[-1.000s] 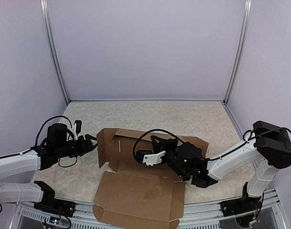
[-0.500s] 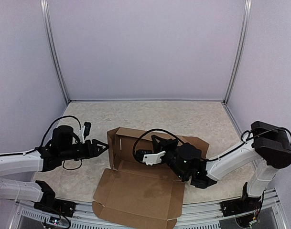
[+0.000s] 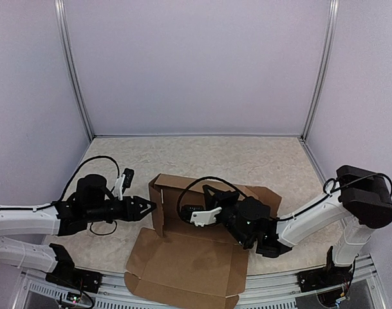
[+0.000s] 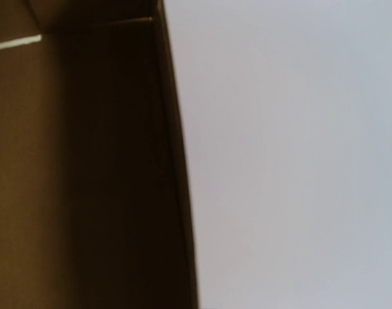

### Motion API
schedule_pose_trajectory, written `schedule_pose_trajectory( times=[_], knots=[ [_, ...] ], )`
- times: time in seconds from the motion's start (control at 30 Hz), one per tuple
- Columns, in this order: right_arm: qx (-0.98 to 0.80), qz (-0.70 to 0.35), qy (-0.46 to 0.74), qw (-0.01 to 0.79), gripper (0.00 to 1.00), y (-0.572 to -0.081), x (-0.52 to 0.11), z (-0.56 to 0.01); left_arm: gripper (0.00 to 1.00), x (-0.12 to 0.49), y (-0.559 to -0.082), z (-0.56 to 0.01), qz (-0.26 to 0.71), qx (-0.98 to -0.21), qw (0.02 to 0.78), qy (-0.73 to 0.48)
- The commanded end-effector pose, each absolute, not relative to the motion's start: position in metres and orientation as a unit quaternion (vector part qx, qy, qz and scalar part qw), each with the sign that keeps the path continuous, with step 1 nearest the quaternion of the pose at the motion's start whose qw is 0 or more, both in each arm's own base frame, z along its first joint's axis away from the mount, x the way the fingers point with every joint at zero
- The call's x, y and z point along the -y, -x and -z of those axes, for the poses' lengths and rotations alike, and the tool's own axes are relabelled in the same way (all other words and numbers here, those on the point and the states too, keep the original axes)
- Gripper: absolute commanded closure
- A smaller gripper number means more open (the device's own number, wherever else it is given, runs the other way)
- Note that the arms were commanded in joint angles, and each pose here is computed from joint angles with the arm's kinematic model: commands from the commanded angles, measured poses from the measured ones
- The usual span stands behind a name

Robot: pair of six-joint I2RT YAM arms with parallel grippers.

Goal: Fold the paper box

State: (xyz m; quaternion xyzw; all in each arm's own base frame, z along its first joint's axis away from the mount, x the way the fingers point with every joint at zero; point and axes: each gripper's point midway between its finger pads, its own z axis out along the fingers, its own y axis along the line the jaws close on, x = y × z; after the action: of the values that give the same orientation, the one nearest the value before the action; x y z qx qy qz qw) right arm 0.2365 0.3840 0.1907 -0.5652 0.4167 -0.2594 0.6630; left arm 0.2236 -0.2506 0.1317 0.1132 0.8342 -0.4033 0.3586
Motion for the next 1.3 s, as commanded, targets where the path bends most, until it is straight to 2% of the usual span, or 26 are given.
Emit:
schedule_pose_trajectory(
  times=[0.0,0.1,0.4,0.5,0.7,0.8,1.03,1.27],
  knots=[
    [-0.417,0.266,0.585,0.643,1.0,-0.228,-0.384,-0.17,0.41,0.255,-0.23,-0.142,0.376,-0.83,0.392,-0.131],
    [-0.419,0.268,0.585,0.641,1.0,-0.228,-0.385,-0.17,0.32,0.256,-0.234,-0.141,0.349,-0.836,0.402,-0.135],
    [-0.425,0.26,0.585,0.64,1.0,-0.221,-0.388,-0.168,0.28,0.263,-0.249,-0.139,0.268,-0.844,0.441,-0.145],
    [-0.434,0.256,0.58,0.64,1.0,-0.222,-0.388,-0.167,0.22,0.266,-0.251,-0.137,0.254,-0.844,0.448,-0.15],
    [-0.443,0.254,0.575,0.639,1.0,-0.221,-0.392,-0.163,0.25,0.282,-0.254,-0.134,0.231,-0.842,0.458,-0.169],
    [-0.447,0.252,0.575,0.637,1.0,-0.221,-0.395,-0.162,0.33,0.289,-0.256,-0.132,0.214,-0.844,0.458,-0.179],
    [-0.451,0.248,0.574,0.637,1.0,-0.221,-0.4,-0.161,0.6,0.3,-0.257,-0.126,0.177,-0.846,0.462,-0.198],
    [-0.462,0.231,0.561,0.647,1.0,-0.222,-0.406,-0.169,0.92,0.3,-0.257,-0.121,0.172,-0.847,0.465,-0.195]
  ],
)
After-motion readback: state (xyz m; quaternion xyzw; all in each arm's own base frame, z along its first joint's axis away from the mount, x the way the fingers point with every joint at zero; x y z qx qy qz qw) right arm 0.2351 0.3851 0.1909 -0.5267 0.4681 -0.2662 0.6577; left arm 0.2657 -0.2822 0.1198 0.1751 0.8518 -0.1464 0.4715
